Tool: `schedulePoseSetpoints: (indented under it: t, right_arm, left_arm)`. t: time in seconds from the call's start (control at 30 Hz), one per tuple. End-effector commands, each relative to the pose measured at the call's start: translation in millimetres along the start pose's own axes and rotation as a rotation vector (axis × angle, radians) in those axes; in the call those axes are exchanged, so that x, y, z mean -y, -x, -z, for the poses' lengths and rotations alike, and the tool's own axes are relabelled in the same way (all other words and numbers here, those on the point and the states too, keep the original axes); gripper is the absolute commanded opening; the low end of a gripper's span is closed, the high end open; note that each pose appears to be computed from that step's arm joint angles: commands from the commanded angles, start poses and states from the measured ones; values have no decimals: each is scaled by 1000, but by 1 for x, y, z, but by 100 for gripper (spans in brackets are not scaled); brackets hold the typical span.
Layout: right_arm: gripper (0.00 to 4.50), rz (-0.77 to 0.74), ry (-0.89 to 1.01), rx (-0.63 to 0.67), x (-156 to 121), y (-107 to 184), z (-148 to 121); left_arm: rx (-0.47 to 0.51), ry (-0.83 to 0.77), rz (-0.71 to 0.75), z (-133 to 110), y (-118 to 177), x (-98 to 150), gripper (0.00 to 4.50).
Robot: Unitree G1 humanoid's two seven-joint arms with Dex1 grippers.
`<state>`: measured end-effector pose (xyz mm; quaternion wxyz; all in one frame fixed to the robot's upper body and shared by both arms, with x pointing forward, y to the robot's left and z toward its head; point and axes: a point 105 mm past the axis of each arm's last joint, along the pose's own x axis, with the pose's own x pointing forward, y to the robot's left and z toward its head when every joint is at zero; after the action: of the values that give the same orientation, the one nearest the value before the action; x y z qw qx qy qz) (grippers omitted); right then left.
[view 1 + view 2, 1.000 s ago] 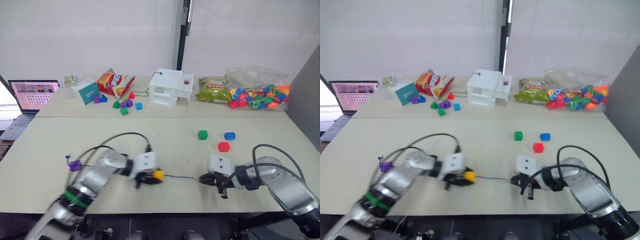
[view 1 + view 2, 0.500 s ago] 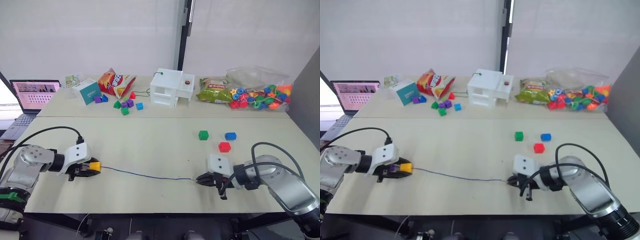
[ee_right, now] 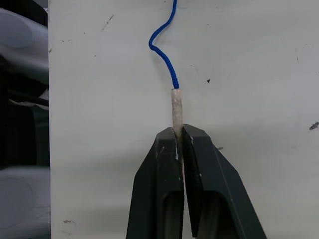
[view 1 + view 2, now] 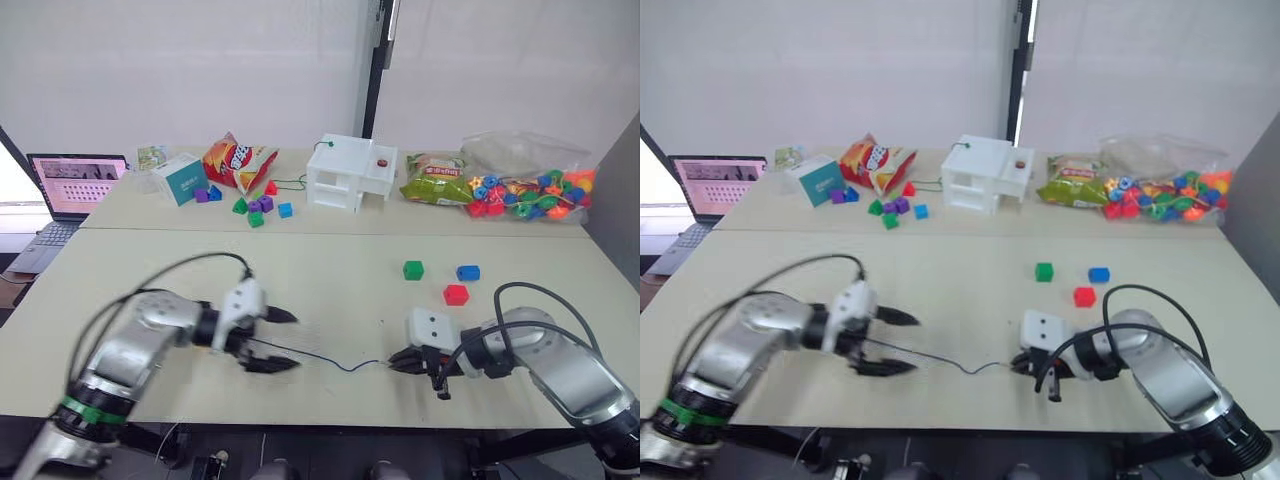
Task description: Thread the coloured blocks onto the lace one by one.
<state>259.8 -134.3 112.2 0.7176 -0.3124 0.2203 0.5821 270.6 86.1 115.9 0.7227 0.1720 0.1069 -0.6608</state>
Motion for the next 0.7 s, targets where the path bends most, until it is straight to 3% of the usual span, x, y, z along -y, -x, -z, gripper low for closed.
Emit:
schedulePoseSetpoints:
  t: [0.03, 0.2, 0.33, 0.43, 0.7]
  right_arm:
    - [0, 11, 31, -3, 3, 1, -6]
    - [0, 16, 38, -14, 4, 1, -7]
    - [0, 19, 36, -16, 2, 1, -7]
    - [0, 21, 35, -15, 2, 1, -7]
    - [0, 22, 27, -16, 0, 1, -8]
  left_arm:
    - [20, -85, -31, -15, -40, -3, 432]
    - [47, -86, -22, -22, -77, -7, 432]
    - [32, -93, 21, -21, -85, -6, 432]
    - [32, -92, 40, -21, -87, -4, 352]
    - [48, -97, 60, -28, -100, -2, 85]
